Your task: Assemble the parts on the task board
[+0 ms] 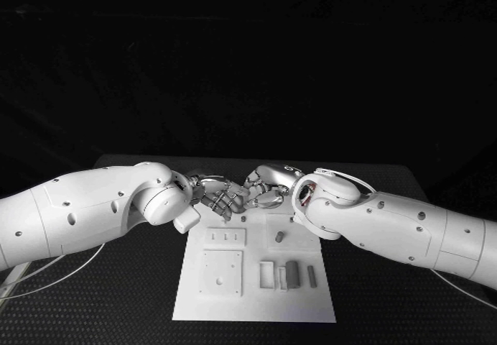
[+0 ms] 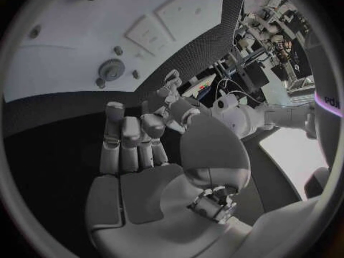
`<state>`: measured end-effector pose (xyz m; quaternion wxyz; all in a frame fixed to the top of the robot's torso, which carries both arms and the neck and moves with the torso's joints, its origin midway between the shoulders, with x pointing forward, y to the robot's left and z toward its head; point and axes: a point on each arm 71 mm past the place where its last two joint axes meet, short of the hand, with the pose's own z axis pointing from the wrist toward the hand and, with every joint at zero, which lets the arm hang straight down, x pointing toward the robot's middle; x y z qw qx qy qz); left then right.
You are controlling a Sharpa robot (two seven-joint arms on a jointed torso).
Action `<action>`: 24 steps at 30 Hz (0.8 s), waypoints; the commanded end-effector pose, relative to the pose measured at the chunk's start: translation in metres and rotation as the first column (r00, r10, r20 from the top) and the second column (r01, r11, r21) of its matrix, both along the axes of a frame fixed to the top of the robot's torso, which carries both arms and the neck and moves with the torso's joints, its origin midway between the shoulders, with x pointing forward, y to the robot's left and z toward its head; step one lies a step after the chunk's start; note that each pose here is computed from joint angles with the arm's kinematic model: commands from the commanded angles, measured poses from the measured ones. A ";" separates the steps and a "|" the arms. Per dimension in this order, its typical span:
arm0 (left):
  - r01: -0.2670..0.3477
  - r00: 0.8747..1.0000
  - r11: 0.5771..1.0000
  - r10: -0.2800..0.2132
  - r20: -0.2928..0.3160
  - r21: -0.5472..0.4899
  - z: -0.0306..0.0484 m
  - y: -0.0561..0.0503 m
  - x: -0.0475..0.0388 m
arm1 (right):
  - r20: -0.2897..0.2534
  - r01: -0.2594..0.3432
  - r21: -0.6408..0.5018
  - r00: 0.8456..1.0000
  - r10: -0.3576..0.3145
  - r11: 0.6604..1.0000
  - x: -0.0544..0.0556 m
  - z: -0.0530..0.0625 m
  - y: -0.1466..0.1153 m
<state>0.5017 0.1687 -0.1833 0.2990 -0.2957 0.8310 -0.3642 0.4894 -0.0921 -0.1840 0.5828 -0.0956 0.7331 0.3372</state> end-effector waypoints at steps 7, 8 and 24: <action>0.022 1.000 1.000 -0.022 -0.005 -0.020 0.0015 -0.006 -0.0014 | -0.010 -0.017 -0.015 1.000 0.017 1.000 -0.002 -0.002 0.004; 0.023 1.000 1.000 -0.024 -0.006 -0.019 0.0014 -0.006 -0.0014 | -0.009 -0.018 -0.015 1.000 0.018 1.000 -0.002 -0.002 0.005; 0.038 0.999 0.999 -0.038 -0.007 0.000 0.0008 -0.008 -0.0021 | -0.016 -0.032 -0.011 0.999 0.032 0.999 -0.003 -0.002 0.010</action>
